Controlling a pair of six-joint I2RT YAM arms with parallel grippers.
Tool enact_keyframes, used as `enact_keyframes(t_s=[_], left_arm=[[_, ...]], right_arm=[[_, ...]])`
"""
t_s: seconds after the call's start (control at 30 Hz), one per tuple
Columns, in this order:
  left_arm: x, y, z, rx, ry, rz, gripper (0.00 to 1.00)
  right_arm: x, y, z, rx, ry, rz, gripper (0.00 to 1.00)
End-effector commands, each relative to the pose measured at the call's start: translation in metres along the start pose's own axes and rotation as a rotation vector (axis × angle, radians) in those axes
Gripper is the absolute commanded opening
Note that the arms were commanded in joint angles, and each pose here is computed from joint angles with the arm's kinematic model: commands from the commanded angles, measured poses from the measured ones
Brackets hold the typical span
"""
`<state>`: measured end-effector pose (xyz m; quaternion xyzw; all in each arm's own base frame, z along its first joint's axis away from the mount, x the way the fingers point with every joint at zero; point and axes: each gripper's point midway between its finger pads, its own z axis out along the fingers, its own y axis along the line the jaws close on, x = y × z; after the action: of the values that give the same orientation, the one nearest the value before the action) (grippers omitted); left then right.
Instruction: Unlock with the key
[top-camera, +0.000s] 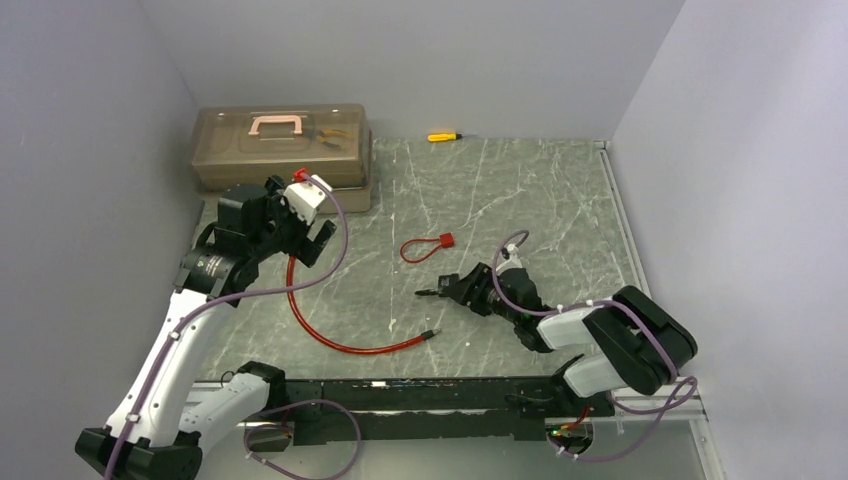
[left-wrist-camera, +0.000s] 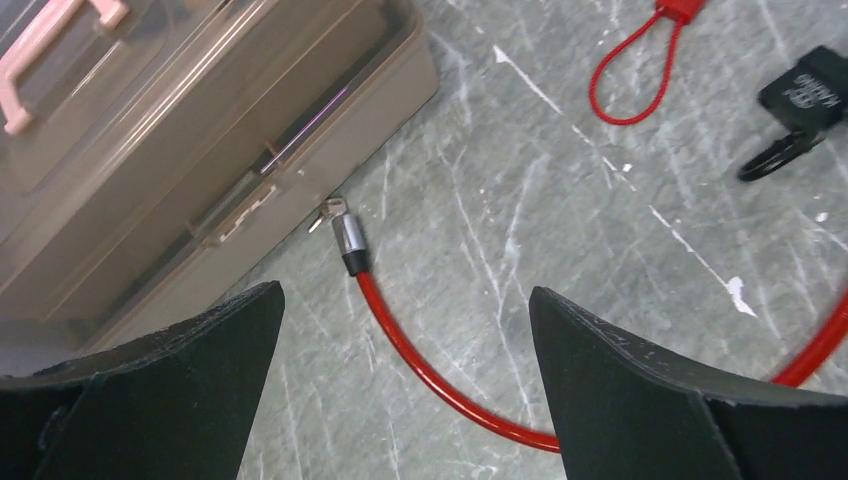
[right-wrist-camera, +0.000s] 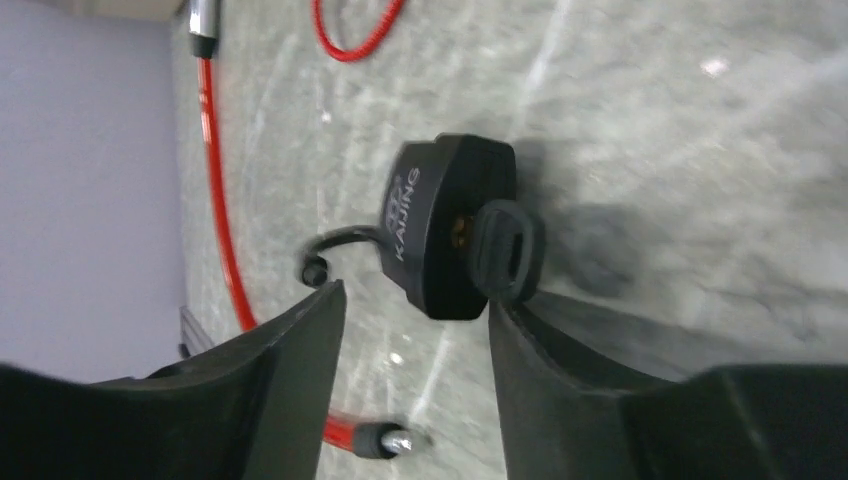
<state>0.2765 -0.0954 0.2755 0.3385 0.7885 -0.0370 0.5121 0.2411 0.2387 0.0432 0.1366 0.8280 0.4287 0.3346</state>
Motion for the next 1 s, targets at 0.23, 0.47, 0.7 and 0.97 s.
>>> enact_keyframes(t_s=[0.23,0.47,0.7,0.97], left_arm=[[-0.003,0.027,-0.010,-0.118,-0.014,-0.047,0.99],[0.008,0.053,-0.004,-0.167,-0.026,-0.178,0.99],[0.055,0.080,0.027,-0.232,-0.010,-0.256,0.99],[0.115,0.079,0.078,-0.236,-0.008,-0.331,1.00]], right_arm=[[-0.015,0.005,-0.046,0.077,0.031,0.004,0.83],[-0.113,0.036,-0.086,0.181,-0.142,-0.159,1.00],[-0.270,-0.048,-0.166,0.771,-0.804,-0.234,1.00],[-0.281,-0.124,-0.171,1.032,-0.932,-0.395,1.00]])
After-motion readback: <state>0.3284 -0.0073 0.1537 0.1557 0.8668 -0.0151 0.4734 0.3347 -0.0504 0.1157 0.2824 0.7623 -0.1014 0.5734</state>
